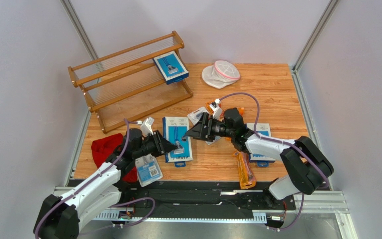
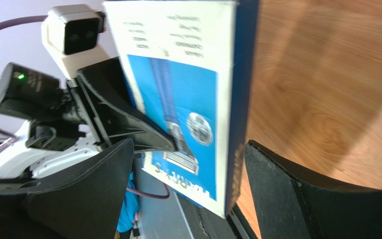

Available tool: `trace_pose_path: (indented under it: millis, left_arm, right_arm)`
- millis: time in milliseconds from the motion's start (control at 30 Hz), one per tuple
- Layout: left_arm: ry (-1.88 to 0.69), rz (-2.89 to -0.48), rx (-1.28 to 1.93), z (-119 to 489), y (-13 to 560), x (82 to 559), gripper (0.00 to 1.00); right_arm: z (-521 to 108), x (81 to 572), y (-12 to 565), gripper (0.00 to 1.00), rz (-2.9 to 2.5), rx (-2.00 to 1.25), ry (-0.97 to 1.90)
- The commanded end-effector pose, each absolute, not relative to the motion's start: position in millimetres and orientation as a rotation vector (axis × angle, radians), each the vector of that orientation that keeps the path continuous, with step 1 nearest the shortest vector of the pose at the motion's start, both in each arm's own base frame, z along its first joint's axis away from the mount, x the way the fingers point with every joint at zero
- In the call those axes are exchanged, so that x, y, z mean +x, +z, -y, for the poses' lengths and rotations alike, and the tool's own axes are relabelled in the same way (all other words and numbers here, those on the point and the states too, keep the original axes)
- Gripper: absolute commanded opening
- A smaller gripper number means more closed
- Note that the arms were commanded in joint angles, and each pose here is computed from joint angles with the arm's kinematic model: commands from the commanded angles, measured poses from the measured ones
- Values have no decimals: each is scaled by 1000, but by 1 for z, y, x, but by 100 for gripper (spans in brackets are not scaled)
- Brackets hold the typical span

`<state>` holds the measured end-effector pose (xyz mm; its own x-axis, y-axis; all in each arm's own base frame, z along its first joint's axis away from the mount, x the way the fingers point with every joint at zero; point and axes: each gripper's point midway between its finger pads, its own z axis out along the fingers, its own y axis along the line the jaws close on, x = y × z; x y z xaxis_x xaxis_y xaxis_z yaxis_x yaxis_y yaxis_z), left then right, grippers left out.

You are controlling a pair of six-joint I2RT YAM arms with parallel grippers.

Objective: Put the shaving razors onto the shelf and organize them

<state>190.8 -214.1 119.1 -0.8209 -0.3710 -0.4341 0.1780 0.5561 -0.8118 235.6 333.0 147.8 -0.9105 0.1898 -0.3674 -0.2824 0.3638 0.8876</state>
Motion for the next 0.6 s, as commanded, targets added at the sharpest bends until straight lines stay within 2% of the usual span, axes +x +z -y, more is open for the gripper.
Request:
trace_pose_path:
  millis: [0, 333, 467, 567]
  left_arm:
    - [-1365, -2045, 29, 233, 170, 197, 27]
    - [-1481, -1912, 125, 240, 206, 186, 27]
    - [-1509, -1920, 159, 242, 206, 180, 27]
    - [-1515, -1927, 161, 242, 203, 179, 27]
  right_arm:
    - [-343, 233, 169, 84, -2119, -144, 1704]
    - [-345, 232, 170, 83, -2110, -153, 1733]
    - [-347, 230, 177, 79, -2073, -164, 1782]
    - [-349, 227, 184, 71, -2030, -180, 1829]
